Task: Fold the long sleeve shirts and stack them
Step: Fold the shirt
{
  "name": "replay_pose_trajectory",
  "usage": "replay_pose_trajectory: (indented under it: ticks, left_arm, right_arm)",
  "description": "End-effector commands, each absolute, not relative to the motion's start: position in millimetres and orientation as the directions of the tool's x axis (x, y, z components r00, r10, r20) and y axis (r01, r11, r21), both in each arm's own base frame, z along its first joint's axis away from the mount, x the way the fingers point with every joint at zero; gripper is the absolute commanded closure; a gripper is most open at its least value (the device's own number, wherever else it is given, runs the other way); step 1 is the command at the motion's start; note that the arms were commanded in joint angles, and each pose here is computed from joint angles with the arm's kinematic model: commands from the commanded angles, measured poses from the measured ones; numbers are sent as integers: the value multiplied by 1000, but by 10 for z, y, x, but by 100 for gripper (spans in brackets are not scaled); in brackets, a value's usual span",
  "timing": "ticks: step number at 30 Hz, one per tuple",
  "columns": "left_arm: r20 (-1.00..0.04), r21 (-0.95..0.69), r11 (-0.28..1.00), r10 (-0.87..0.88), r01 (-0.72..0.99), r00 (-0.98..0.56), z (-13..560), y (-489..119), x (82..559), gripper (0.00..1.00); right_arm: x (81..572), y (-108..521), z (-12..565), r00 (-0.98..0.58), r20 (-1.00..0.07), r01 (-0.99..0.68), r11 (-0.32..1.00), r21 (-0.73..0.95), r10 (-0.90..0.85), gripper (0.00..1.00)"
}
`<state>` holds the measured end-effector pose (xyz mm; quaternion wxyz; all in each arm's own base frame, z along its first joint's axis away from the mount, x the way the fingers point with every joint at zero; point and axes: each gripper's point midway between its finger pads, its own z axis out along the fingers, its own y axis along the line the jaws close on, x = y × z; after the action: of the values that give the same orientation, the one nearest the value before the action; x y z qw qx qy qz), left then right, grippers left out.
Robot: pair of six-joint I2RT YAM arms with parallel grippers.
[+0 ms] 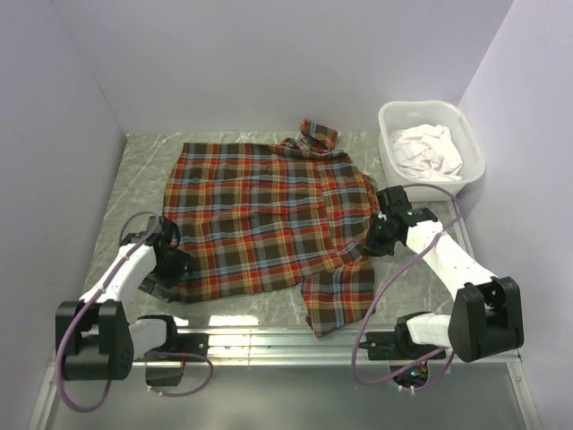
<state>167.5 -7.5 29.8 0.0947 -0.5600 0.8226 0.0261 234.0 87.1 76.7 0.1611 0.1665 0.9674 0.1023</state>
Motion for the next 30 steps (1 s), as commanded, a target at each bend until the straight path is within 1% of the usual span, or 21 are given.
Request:
replay_pose_trajectory:
  ticks: [1, 3, 4, 6, 13, 17, 18, 22, 23, 25, 28, 30]
  left_arm:
    - [-117, -79, 364, -928, -928, -354, 207, -300, 1680, 11]
    - [-103, -78, 374, -925, -924, -366, 167, -387, 1673, 12]
    - [-110, -66, 351, -933, -934, -343, 142, -384, 1655, 12]
    - [-107, -38, 347, -934, -937, -341, 111, -405, 1589, 14]
    - [-132, -41, 323, -940, -945, -316, 139, -389, 1563, 13]
    - [-185, 16, 323, -929, -946, -320, 64, -274, 1615, 25]
    - [-208, 19, 326, -923, -945, -323, 65, -235, 1662, 26]
    - [-248, 43, 314, -916, -948, -314, 42, -78, 1757, 27]
    - [-259, 23, 291, -922, -956, -287, 39, -4, 1831, 28]
    - [-284, 15, 297, -914, -955, -289, 54, 90, 1915, 28]
    - [-300, 33, 298, -907, -954, -294, 103, 198, 2020, 27]
    - [-287, 50, 304, -908, -951, -306, 128, 186, 2013, 24]
  right_arm:
    - [2396, 927, 726, -893, -290, 267, 924, 275, 344, 100]
    - [2382, 946, 710, -895, -282, 265, 922, 284, 344, 100]
    - [2388, 956, 701, -896, -280, 265, 920, 288, 345, 100]
    - [2379, 965, 694, -897, -276, 263, 919, 293, 345, 100]
    - [2399, 964, 708, -895, -290, 253, 921, 296, 339, 100]
    - [2393, 999, 686, -895, -282, 255, 914, 315, 347, 100]
    - [2387, 1001, 682, -895, -280, 255, 914, 315, 346, 100]
    - [2380, 975, 695, -893, -293, 250, 918, 307, 341, 100]
    - [2379, 961, 688, -892, -297, 253, 920, 301, 342, 100]
    - [2371, 961, 681, -890, -298, 256, 918, 303, 346, 100]
    - [2367, 1002, 678, -891, -288, 254, 912, 322, 350, 100]
    - [2364, 1003, 686, -890, -290, 254, 910, 327, 353, 100]
